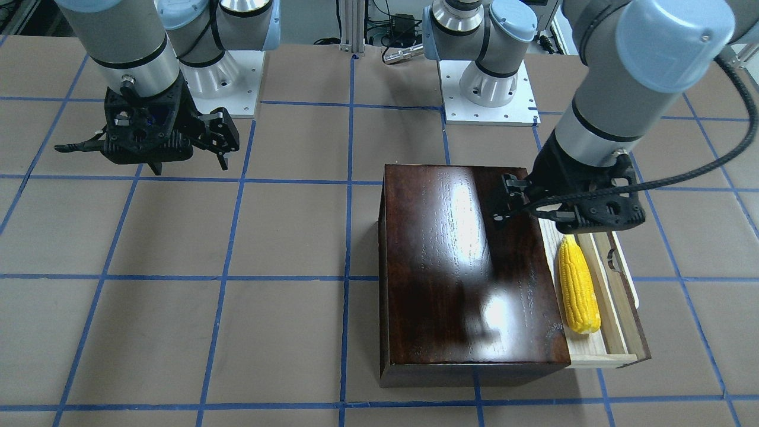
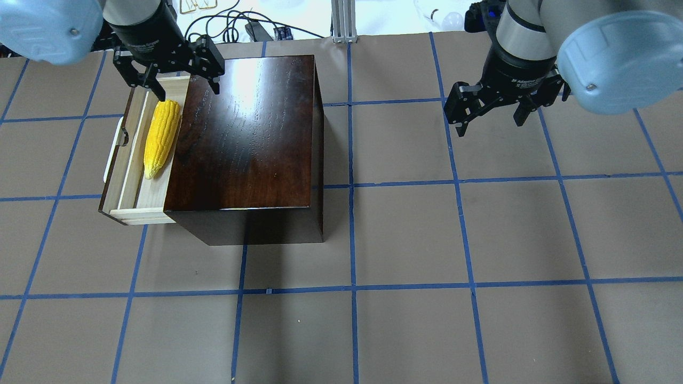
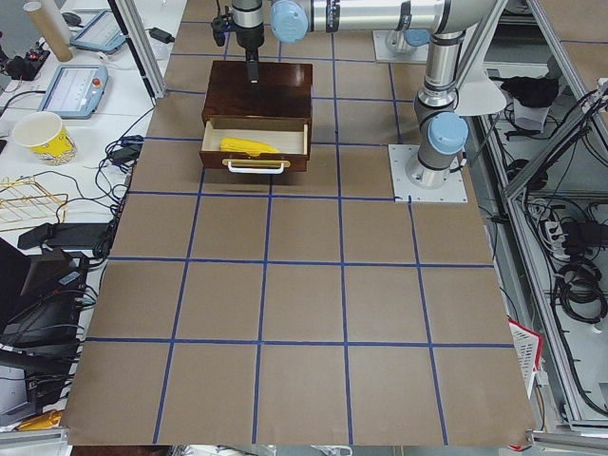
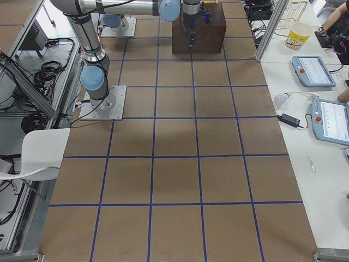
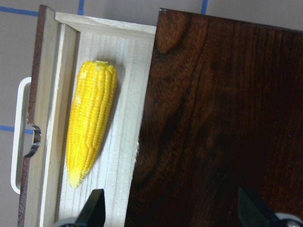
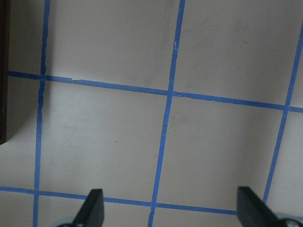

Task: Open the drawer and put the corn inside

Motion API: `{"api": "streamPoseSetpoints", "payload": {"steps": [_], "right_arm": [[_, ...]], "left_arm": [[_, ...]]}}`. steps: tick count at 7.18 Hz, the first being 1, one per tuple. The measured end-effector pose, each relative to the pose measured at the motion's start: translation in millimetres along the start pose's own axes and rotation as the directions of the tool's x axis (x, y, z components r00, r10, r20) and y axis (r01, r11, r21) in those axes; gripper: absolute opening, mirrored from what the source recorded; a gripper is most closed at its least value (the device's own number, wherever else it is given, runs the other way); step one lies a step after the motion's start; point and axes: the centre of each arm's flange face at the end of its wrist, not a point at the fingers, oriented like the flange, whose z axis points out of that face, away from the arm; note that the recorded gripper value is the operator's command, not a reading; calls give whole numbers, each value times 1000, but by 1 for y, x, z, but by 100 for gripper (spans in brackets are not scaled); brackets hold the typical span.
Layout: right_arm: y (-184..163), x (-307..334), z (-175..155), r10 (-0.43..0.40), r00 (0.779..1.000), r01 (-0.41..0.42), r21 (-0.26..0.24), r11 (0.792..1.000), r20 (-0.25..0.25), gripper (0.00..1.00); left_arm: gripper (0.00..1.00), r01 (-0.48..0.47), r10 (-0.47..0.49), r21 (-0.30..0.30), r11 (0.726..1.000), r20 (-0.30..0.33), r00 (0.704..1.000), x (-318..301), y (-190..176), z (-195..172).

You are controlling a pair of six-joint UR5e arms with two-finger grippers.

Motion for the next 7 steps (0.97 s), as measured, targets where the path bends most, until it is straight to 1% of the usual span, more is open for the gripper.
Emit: {"api": "streamPoseSetpoints", "payload": {"steps": [1, 3, 7], "right_arm": [[0, 0, 0, 0, 1000, 0, 0, 1000, 0, 100], [0, -1, 0, -2, 1000, 2, 0, 1000, 0, 100], [0, 0, 0, -1, 1000, 1, 0, 1000, 0, 100]], "left_arm": [[100, -35, 35, -6, 999, 2, 999, 12, 9, 1], [100, -94, 94, -15, 995, 4, 996, 14, 19, -4], [100, -88, 89, -24, 996, 4, 996, 1, 19, -6]]}}
